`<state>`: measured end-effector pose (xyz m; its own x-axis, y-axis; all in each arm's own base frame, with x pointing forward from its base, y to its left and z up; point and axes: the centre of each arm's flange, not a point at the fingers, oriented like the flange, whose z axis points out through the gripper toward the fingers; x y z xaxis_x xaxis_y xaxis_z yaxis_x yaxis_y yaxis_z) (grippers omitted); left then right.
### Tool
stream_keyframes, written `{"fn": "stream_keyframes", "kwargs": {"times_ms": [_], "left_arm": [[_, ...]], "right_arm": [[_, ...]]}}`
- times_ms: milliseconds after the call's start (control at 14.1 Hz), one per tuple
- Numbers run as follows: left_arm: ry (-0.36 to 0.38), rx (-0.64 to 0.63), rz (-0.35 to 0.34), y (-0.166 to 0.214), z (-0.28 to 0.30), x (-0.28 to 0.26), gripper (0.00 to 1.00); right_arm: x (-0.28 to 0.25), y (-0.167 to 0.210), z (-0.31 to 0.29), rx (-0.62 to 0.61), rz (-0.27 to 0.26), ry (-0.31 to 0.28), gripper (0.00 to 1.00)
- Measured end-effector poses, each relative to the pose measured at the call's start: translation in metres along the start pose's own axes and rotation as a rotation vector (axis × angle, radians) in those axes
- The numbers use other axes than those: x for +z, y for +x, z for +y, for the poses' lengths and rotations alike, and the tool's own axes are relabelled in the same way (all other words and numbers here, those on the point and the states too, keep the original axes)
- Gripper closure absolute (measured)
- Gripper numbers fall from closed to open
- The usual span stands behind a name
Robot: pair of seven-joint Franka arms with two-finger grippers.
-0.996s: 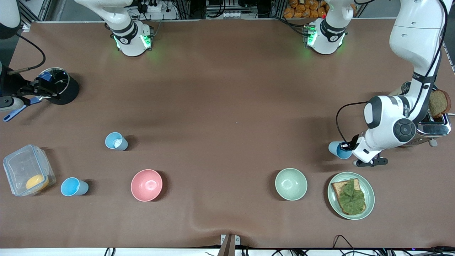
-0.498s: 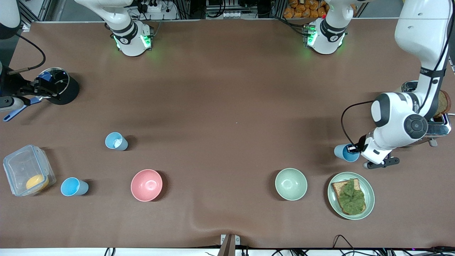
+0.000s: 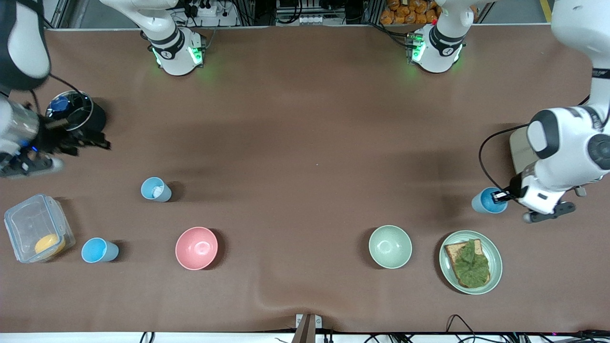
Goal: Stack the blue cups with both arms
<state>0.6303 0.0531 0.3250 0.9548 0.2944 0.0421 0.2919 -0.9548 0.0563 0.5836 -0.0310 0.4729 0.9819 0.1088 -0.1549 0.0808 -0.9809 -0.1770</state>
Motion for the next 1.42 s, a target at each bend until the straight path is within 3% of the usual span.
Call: {"fn": "stream_keyframes", "kwargs": {"times_ms": [356, 569, 925, 1423], "left_arm": [[-0.090, -0.124, 0.041, 0.007, -0.028, -0.035, 0.95], [-0.163, -0.214, 0.061, 0.012, -0.047, -0.053, 0.95], [-0.323, -0.376, 0.104, 0.027, -0.071, -0.085, 0.95], [-0.538, -0.660, 0.150, 0.051, -0.101, -0.133, 0.95]], "right_arm": [[0.113, 0.046, -0.015, -0.017, -0.135, 0.013, 0.00], [0.157, 0.057, -0.013, -0.013, -0.104, -0.003, 0.00], [0.234, 0.042, -0.007, 0.003, -0.053, -0.034, 0.00], [0.255, 0.049, 0.011, 0.068, -0.053, -0.039, 0.76]]}}
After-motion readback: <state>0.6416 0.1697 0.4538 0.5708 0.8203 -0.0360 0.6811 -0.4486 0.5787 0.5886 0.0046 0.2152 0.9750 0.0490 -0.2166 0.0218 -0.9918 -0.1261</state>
